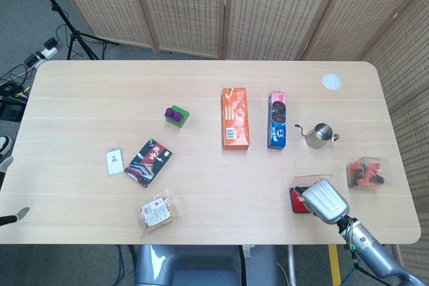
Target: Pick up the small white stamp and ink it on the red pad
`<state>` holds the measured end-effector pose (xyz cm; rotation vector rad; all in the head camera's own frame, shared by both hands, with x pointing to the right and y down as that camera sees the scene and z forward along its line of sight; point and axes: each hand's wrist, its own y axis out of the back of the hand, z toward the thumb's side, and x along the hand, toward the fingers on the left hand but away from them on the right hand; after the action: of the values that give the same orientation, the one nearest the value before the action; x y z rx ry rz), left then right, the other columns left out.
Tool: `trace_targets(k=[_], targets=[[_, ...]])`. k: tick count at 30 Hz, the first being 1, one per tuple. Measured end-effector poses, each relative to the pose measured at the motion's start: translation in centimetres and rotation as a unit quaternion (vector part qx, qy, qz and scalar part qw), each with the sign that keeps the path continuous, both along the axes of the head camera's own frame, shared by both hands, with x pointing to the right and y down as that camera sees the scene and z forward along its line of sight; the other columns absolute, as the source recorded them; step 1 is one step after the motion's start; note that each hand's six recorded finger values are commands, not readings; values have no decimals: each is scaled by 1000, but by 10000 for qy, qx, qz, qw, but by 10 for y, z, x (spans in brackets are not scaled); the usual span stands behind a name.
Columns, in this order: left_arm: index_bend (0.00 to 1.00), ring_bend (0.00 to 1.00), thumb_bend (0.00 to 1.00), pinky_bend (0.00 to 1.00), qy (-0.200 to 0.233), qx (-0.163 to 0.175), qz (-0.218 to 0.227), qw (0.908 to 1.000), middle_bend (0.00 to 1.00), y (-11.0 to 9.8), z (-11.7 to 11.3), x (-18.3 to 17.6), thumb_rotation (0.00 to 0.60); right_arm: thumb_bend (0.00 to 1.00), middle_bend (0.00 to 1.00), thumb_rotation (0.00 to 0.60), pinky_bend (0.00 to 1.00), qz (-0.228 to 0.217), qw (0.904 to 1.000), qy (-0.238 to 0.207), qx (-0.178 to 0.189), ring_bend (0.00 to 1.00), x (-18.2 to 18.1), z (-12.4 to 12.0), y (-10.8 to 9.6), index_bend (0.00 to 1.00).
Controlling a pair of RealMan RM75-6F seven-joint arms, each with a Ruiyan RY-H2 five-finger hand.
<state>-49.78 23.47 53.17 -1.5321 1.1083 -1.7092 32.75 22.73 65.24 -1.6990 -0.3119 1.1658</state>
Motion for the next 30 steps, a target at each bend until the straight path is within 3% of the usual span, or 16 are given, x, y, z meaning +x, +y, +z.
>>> trace_targets(k=[11, 30], targets=[[0, 0, 0, 0, -4, -22, 18, 10000, 0, 1, 1, 1, 600, 517, 920, 600, 1000, 271, 9994, 56, -206, 975, 8, 18, 3, 546], [0, 0, 0, 0, 2, -34, 26, 10000, 0, 1, 2, 2, 600, 519, 920, 600, 1000, 346, 9988, 156, -316, 975, 16, 31, 6, 546]])
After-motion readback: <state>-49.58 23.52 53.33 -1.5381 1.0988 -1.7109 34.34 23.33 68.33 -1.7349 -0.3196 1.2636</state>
